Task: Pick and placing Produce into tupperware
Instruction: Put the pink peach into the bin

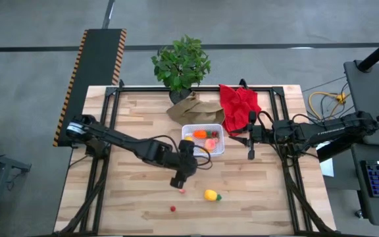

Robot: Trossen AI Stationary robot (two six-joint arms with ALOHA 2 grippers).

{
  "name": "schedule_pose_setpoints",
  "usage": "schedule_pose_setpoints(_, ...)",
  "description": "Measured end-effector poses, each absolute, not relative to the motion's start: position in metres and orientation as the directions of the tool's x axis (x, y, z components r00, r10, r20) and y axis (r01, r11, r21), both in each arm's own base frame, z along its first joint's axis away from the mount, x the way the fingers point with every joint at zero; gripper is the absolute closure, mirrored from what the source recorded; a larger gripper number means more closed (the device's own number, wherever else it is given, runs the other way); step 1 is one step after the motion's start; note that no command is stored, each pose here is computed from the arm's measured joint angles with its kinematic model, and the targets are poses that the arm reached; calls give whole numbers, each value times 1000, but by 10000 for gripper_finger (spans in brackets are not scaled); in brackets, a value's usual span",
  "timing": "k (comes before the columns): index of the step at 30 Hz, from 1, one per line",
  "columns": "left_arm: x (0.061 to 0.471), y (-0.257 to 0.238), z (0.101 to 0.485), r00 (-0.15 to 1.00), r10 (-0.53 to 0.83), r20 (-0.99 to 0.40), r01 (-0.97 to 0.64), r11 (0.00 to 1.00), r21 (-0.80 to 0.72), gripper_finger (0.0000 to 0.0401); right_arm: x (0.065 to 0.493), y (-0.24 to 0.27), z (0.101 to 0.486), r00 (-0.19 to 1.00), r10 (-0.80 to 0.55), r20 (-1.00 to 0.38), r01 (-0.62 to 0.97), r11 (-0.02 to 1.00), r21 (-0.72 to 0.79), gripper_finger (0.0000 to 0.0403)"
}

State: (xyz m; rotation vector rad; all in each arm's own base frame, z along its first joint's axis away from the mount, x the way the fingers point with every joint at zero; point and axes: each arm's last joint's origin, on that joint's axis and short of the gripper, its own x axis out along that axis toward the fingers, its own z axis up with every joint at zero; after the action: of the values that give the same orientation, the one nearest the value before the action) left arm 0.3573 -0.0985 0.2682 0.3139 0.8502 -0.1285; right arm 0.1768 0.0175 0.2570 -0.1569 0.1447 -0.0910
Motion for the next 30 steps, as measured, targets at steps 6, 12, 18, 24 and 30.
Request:
schedule_pose_setpoints(6,350,-110,266,608,-6,-794,307,924,228,62,177,18,257,985,-101,-136,79,983,-163,333)
schedule_pose_setpoints(12,340,-131,265,583,-50,-811,354,914,199,56,177,18,257,985,-101,-136,78,982,-170,333)
schedule_pose_setpoints(18,336,-137,260,567,-61,-822,287,949,128,65,177,18,257,985,-101,-136,80,984,-157,333)
schedule_pose_setpoints(24,338,-141,242,515,-73,-854,215,976,47,68,177,18,257,985,-101,-137,80,985,-155,333)
schedule_pose_setpoints(30,337,-144,218,460,-63,-886,219,975,44,68,177,18,257,985,-101,-141,78,984,-160,332)
